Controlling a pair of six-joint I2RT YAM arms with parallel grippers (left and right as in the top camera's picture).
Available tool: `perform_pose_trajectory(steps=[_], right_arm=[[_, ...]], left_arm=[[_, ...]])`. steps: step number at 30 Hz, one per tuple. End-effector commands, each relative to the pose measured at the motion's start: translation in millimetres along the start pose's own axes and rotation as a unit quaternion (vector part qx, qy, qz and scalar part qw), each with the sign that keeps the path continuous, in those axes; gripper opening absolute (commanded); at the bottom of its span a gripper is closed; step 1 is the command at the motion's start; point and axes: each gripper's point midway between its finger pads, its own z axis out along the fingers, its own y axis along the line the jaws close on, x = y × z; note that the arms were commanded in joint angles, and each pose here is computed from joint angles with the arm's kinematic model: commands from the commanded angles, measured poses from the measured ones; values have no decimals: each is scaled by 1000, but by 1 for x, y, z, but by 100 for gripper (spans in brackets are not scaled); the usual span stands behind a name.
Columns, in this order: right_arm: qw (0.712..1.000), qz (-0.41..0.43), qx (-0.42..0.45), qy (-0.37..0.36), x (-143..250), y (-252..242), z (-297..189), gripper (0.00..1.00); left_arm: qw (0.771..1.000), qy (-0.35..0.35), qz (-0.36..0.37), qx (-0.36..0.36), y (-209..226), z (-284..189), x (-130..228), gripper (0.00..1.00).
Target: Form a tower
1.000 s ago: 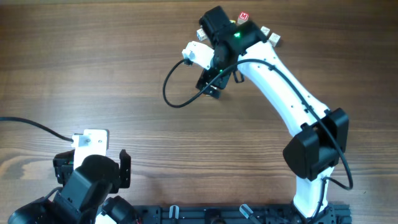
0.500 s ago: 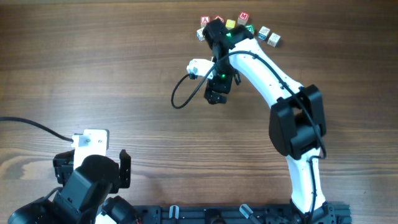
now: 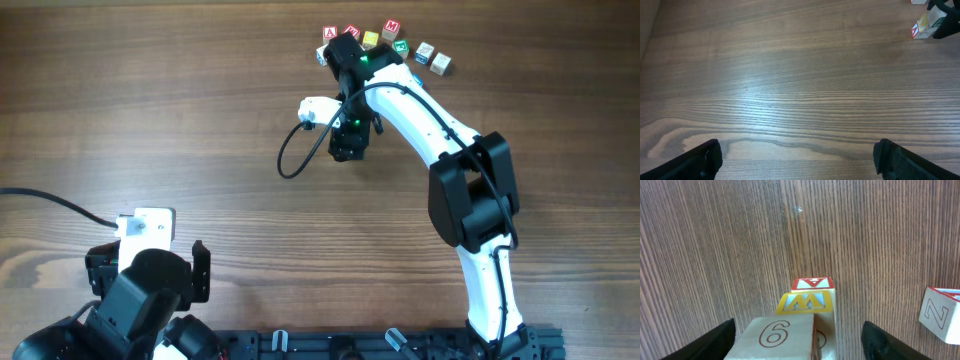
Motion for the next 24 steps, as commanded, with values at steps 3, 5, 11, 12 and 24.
perform_pose_trajectory(steps=[3,5,11,12,24], right_arm=[[1000,-5,-22,-15,2,1,9,74],[1000,-1,-20,-15,5,-2,8,74],[999,-5,-25,-26,2,-1,8,51],[999,-5,-25,-26,2,-1,8,51],[999,-5,-25,-26,2,-1,8,62]], left_arm=[[1000,-1,-7,1,0,0,0,100],[1000,-1,-7,1,0,0,0,100],[1000,-1,-7,1,0,0,0,100],[1000,-1,-7,1,0,0,0,100],[1000,-1,-7,1,0,0,0,100]])
